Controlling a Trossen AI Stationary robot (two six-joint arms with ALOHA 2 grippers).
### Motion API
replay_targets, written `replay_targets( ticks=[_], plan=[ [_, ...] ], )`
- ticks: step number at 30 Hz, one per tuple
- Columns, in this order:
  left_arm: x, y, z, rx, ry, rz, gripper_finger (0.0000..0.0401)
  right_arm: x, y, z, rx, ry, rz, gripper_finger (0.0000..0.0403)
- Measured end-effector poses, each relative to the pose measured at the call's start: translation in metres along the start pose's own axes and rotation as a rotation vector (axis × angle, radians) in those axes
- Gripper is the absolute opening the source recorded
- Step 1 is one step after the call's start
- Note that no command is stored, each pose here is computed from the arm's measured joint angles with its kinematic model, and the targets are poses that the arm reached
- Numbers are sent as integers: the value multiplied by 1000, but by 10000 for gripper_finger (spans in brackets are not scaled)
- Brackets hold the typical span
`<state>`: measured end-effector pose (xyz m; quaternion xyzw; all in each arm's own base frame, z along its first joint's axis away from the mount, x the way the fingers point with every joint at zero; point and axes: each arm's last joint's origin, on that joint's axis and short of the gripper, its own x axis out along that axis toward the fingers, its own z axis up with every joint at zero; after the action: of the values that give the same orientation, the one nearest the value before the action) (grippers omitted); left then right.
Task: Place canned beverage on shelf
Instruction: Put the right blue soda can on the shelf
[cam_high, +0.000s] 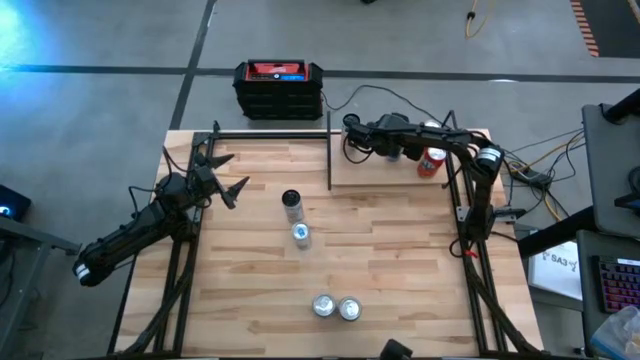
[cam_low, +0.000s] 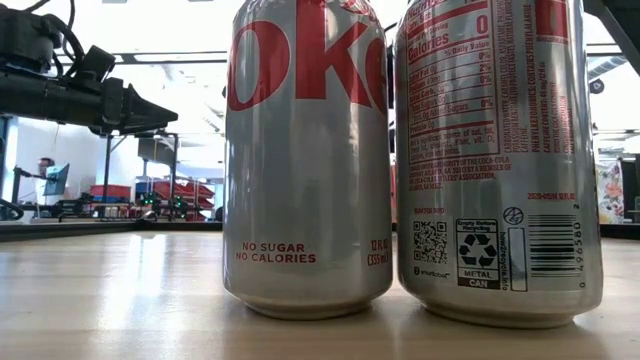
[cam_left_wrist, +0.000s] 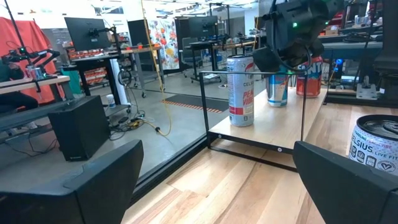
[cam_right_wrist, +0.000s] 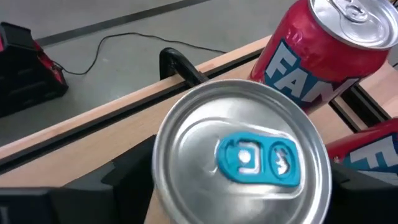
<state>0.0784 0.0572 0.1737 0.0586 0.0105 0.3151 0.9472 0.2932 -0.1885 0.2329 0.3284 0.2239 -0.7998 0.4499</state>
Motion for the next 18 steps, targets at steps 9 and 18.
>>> replay_targets(
  ticks=[9, 18],
  plan=[
    [0, 0, 0, 0, 0, 0, 398, -5, -3, -1, -26, -2, -2, 370],
    [0, 0, 0, 0, 0, 0, 398, -30, -21, -10, -1, -27, -22, 384]
  ],
)
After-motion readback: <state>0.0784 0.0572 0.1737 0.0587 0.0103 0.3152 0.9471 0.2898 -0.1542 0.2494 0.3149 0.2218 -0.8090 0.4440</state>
